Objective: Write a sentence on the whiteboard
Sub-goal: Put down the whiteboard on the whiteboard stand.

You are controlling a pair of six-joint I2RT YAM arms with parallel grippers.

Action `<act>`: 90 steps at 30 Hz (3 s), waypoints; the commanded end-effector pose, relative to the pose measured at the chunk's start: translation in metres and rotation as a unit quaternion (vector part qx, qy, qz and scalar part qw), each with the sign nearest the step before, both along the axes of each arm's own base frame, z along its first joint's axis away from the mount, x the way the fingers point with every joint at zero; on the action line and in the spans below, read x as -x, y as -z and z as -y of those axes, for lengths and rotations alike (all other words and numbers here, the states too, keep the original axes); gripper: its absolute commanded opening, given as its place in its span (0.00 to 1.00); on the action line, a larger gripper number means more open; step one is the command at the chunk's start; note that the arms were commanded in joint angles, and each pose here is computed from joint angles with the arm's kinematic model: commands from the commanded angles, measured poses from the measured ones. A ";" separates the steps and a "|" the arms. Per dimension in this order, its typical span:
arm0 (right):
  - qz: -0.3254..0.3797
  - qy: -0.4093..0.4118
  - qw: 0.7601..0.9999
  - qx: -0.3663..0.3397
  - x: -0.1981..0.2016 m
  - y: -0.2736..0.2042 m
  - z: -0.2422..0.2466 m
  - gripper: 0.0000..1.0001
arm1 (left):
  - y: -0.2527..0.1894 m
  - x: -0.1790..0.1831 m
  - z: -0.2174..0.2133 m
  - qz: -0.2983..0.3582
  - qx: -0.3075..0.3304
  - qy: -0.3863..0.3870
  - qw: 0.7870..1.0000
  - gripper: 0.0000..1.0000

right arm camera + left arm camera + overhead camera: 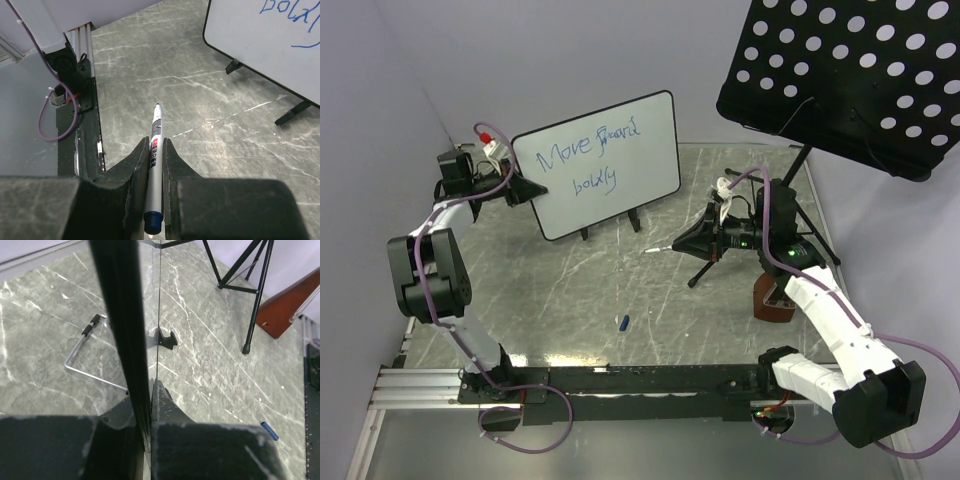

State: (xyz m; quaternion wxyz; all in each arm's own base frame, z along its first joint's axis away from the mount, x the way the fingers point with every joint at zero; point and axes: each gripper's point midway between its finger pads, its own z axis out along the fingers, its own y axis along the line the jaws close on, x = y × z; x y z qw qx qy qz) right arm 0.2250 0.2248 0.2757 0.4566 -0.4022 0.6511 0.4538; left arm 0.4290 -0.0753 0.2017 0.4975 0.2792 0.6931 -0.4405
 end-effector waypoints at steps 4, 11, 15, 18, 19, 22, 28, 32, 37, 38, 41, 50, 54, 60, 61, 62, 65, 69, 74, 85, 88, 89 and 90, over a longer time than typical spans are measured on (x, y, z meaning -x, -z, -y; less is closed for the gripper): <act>0.023 -0.007 1.000 -0.007 0.000 -0.007 -0.001 0.00 | 0.012 -0.015 -0.022 -0.014 0.024 -0.022 0.999 0.01; 0.020 -0.011 1.000 -0.006 0.001 -0.006 -0.002 0.00 | 0.016 -0.007 -0.030 -0.029 0.028 -0.031 0.999 0.01; 0.024 -0.014 1.000 -0.008 0.003 -0.007 -0.002 0.00 | 0.013 -0.005 -0.029 -0.056 0.047 -0.024 0.997 0.01; 0.028 -0.013 0.999 -0.009 0.004 -0.009 -0.002 0.00 | 0.014 -0.005 -0.027 -0.077 0.059 -0.020 0.995 0.01; 0.028 -0.014 0.999 -0.009 0.004 -0.009 -0.002 0.00 | 0.014 -0.005 -0.026 -0.072 0.059 -0.017 0.995 0.01; 0.027 -0.013 0.999 -0.010 0.004 -0.010 -0.001 0.00 | 0.011 -0.006 -0.026 -0.082 0.068 -0.014 0.994 0.01; 0.028 -0.012 0.999 -0.010 0.004 -0.009 -0.001 0.00 | 0.004 -0.016 -0.029 -0.112 0.091 -0.016 0.989 0.01; 0.025 -0.014 1.000 -0.008 0.003 -0.007 -0.002 0.00 | -0.008 -0.020 -0.030 -0.110 0.091 -0.030 0.989 0.01; 0.024 -0.014 1.000 -0.007 0.002 -0.006 -0.002 0.00 | -0.040 -0.020 -0.028 -0.072 0.067 -0.050 0.994 0.01; 0.021 -0.014 1.000 -0.007 0.002 -0.005 -0.003 0.00 | -0.045 -0.019 -0.028 -0.062 0.061 -0.051 0.995 0.01; 0.020 -0.017 1.000 -0.006 0.002 -0.004 -0.004 0.00 | -0.059 -0.014 -0.015 -0.034 0.035 -0.042 0.998 0.01; 0.023 -0.020 1.000 -0.006 0.004 -0.006 -0.005 0.00 | -0.098 -0.007 -0.004 0.017 0.005 -0.061 0.998 0.01; 0.023 -0.021 1.000 -0.006 0.005 -0.006 -0.005 0.00 | -0.111 -0.004 -0.001 0.016 0.010 -0.081 0.997 0.01; 0.023 -0.023 0.999 -0.006 0.005 -0.005 -0.006 0.00 | -0.137 0.005 0.021 0.019 0.022 -0.061 0.998 0.01; 0.022 -0.024 0.999 -0.006 0.006 -0.005 -0.007 0.00 | -0.139 0.005 0.029 0.016 0.021 -0.055 0.998 0.01; 0.024 -0.024 0.999 -0.006 0.006 -0.005 -0.007 0.00 | -0.145 0.004 0.032 0.016 0.019 -0.055 0.998 0.01; 0.024 -0.023 0.999 -0.005 0.006 -0.005 -0.007 0.00 | -0.142 0.003 0.038 -0.006 0.016 -0.056 0.998 0.01; 0.024 -0.025 0.999 -0.005 0.006 -0.005 -0.007 0.00 | -0.148 0.008 0.041 -0.004 0.023 -0.058 0.998 0.01; 0.025 -0.025 0.999 -0.005 0.007 -0.006 -0.007 0.00 | -0.120 0.005 0.035 -0.028 0.002 -0.074 0.997 0.01; 0.025 -0.025 0.999 -0.004 0.007 -0.005 -0.007 0.00 | -0.110 0.000 0.013 -0.029 0.027 -0.078 0.996 0.01; 0.025 -0.026 0.999 -0.004 0.006 -0.005 -0.007 0.00 | -0.111 -0.001 0.006 -0.029 0.031 -0.081 0.996 0.01; 0.023 -0.026 0.999 -0.004 0.007 -0.004 -0.007 0.00 | -0.110 -0.002 0.004 -0.031 0.032 -0.082 0.996 0.01; 0.024 -0.026 0.999 -0.004 0.007 -0.005 -0.007 0.00 | -0.107 -0.002 0.003 -0.035 0.032 -0.081 0.996 0.01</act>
